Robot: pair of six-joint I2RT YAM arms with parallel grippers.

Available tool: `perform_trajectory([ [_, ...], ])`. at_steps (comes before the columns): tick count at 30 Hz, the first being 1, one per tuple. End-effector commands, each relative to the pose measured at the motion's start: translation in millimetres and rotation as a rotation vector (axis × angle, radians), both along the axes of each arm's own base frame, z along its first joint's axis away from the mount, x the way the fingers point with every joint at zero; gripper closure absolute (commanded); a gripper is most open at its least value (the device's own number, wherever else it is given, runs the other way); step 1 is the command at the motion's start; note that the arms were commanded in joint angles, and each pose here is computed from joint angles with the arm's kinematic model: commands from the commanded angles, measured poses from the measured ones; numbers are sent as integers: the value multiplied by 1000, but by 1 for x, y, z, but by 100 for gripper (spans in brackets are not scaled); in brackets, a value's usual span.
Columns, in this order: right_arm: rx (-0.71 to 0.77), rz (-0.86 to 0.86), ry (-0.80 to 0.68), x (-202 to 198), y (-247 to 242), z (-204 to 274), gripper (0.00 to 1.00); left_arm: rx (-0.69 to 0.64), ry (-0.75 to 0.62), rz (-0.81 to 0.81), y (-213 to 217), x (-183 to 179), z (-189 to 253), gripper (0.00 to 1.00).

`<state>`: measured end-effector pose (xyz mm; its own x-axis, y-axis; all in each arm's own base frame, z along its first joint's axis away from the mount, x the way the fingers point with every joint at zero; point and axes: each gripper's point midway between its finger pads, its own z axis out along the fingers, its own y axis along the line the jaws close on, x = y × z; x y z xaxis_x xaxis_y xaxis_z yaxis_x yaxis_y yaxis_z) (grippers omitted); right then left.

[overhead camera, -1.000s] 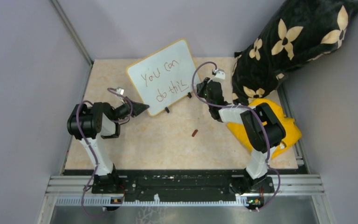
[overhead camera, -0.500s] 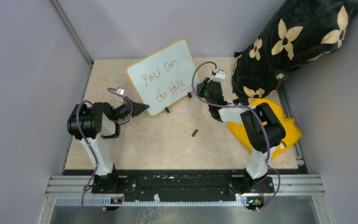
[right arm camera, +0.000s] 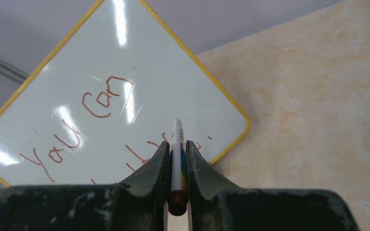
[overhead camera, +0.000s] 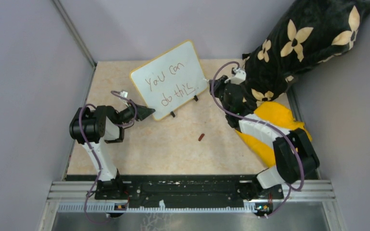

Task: Write a sentence on the whiteboard
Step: Pick up the pen cap from the center of the board.

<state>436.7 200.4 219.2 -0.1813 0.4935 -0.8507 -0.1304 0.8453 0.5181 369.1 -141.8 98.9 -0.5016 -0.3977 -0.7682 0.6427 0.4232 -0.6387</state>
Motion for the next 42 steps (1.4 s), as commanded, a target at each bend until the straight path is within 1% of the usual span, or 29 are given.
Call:
perform_trajectory([
  [1, 54, 9, -58, -33, -6, 32, 100, -4, -35, -6, -3, -4, 4, 39],
  [2, 54, 15, -54, -39, -7, 31, 100, -5, -39, -3, -2, -4, 5, 10],
  [3, 54, 17, -49, -45, -9, 30, 100, -6, -41, -1, -2, -5, 6, 2],
  [8, 58, 37, -23, -74, -18, 23, 100, 17, -56, 23, 0, -13, 11, 1],
  [11, 67, 48, -7, -90, -22, 15, 100, 68, -22, 43, 3, -21, 7, 1],
  [13, 78, 53, 13, -99, -25, 6, 100, 111, 18, 97, 9, -20, 5, 1],
  [16, 77, 75, 36, -111, -24, -3, 100, 190, 109, 250, 28, -20, 0, 1],
  [17, 73, 83, 40, -115, -23, -6, 100, 221, 161, 302, 36, -23, -4, 1],
  [18, 69, 89, 39, -119, -23, -6, 100, 259, 201, 384, 49, -22, -4, 1],
  [20, 64, 95, 37, -126, -25, -8, 100, 338, 325, 596, 83, -26, 1, 1],
  [22, 63, 98, 28, -134, -28, -6, 100, 414, 551, 868, 128, -46, -10, 1],
  [23, 62, 98, 26, -136, -30, -6, 100, 417, 615, 913, 134, -55, -6, 1],
  [24, 65, 98, 24, -139, -32, -6, 100, 435, 649, 938, 138, -63, -2, 1],
  [26, 65, 97, 25, -145, -35, -5, 100, 462, 649, 937, 139, -72, 15, 1],
  [27, 62, 97, 28, -148, -37, -5, 100, 475, 619, 919, 138, -75, 26, 1],
  [30, 42, 87, 53, -154, -44, -7, 100, 478, 502, 793, 116, -86, 60, 1],
  [33, 6, 47, 113, -160, -55, -15, 100, 487, 424, 735, 105, -100, 85, 1],
  [38, -30, -6, 125, -169, -74, -19, 100, 483, 369, 569, 73, -117, 100, 1],
  [42, -56, -36, 113, -173, -84, -15, 100, 548, 321, 455, 44, -115, 105, 1],
])
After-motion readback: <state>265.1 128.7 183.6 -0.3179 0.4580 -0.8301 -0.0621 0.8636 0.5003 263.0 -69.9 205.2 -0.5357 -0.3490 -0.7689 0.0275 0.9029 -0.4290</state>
